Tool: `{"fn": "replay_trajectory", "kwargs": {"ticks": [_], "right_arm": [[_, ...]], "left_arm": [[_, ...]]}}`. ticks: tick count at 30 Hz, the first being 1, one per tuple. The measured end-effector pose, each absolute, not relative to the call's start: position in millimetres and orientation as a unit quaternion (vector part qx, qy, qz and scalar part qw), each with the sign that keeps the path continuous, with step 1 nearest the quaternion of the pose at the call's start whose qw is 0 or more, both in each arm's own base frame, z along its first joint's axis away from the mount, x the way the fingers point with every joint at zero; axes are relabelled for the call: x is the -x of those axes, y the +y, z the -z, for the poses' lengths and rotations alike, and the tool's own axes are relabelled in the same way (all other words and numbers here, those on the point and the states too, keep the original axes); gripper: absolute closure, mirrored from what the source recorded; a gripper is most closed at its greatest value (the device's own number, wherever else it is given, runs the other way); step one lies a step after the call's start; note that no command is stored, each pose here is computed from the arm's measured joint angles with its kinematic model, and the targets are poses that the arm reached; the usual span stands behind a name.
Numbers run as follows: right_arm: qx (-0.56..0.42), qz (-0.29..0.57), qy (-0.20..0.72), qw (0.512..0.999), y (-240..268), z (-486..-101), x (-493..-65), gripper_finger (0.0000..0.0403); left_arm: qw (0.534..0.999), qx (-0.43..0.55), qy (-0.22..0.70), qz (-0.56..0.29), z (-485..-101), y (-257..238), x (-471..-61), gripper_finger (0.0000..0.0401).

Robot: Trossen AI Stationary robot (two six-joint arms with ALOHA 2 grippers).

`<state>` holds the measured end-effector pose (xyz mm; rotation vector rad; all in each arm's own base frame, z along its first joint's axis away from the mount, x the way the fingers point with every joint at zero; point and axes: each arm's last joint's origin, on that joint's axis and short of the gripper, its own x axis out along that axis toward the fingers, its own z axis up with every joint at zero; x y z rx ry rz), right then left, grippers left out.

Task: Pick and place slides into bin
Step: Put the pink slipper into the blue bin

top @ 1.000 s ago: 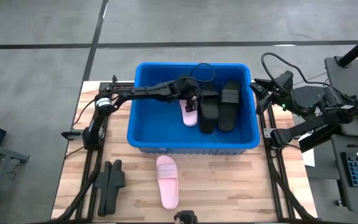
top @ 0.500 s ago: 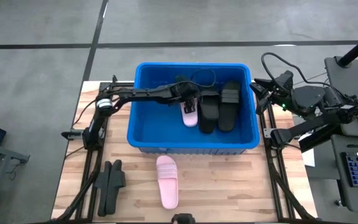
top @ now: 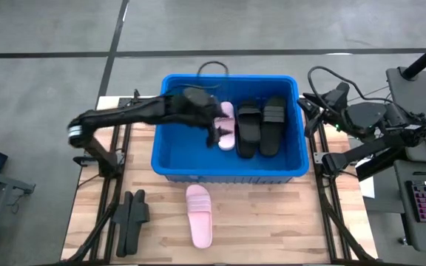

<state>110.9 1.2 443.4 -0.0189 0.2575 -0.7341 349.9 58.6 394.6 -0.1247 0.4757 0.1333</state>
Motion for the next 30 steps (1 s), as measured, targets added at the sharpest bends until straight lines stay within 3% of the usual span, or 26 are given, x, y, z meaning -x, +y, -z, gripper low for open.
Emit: {"fn": "replay_trajectory", "kwargs": {"ticks": [5,11,21,30], "right_arm": [[0.038,0.354,0.137,0.924,1.1,-443.4,-110.7,0.0271],[0.081,0.347,0.154,0.922,1.1,-443.1,-110.6,0.0271],[0.014,0.360,0.149,0.921,0.7,-437.8,-108.9,0.0271],[0.002,0.326,0.165,0.931,2.8,-434.9,-111.5,0.0271]], "left_arm": [[0.964,0.179,0.195,-0.011,-424.1,12.4,-323.1,0.0120],[0.941,0.248,0.230,0.026,-413.8,-42.3,-318.5,0.0120],[0.890,0.221,0.399,-0.025,-329.9,-142.0,-321.5,0.0120],[0.877,0.093,0.468,-0.061,-265.0,-191.6,-328.8,0.0120]]}}
